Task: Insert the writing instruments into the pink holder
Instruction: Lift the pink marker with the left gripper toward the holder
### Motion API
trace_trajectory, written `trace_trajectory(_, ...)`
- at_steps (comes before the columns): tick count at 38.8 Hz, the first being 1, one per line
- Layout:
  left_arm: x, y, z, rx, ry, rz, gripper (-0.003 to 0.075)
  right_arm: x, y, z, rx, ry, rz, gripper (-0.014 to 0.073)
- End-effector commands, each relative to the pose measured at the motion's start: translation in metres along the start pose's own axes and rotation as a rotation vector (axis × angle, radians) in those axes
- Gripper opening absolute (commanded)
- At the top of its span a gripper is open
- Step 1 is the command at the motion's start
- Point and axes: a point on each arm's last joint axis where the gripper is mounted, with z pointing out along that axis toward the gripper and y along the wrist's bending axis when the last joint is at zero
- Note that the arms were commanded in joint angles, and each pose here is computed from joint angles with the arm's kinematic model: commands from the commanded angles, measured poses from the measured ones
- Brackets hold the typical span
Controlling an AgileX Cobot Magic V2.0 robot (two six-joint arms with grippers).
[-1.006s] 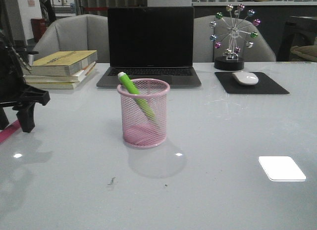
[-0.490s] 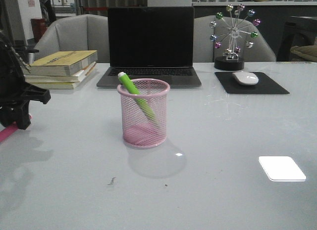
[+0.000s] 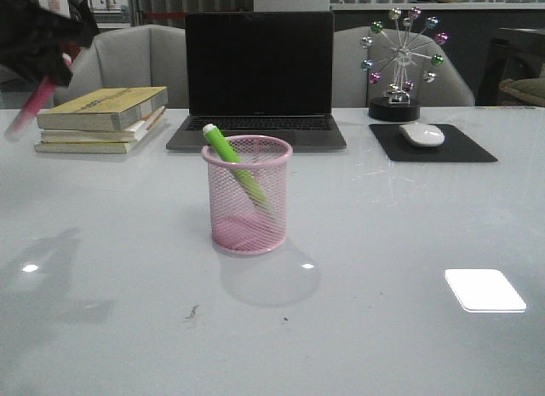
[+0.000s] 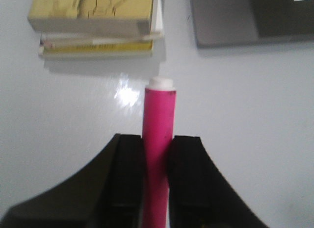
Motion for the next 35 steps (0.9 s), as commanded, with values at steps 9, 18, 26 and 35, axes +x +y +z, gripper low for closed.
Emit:
trace_trajectory(9,-0.062,-0.057,-0.091,0.2,-0.548,-0.026,0.0099,-0.014,-0.003,-0.007,0.035,-0.093,-0.009,0.0469)
trace_trajectory(18,-0.057,-0.106,-0.11,0.351,-0.693,0.002,0.0099,-0.014,-0.003,-0.007,0.034,-0.091,-0.009,0.0469)
trace_trajectory(26,-0.033,-0.135,-0.108,0.446,-0.741,-0.023,0.0099,-0.013,-0.003,-0.007,0.033,-0.079,-0.017,0.0469)
trace_trajectory(35,0.01,-0.15,-0.102,0.515,-0.862,-0.075,0.0099,-0.012,-0.003,-0.007,0.037,-0.077,-0.025,0.0469)
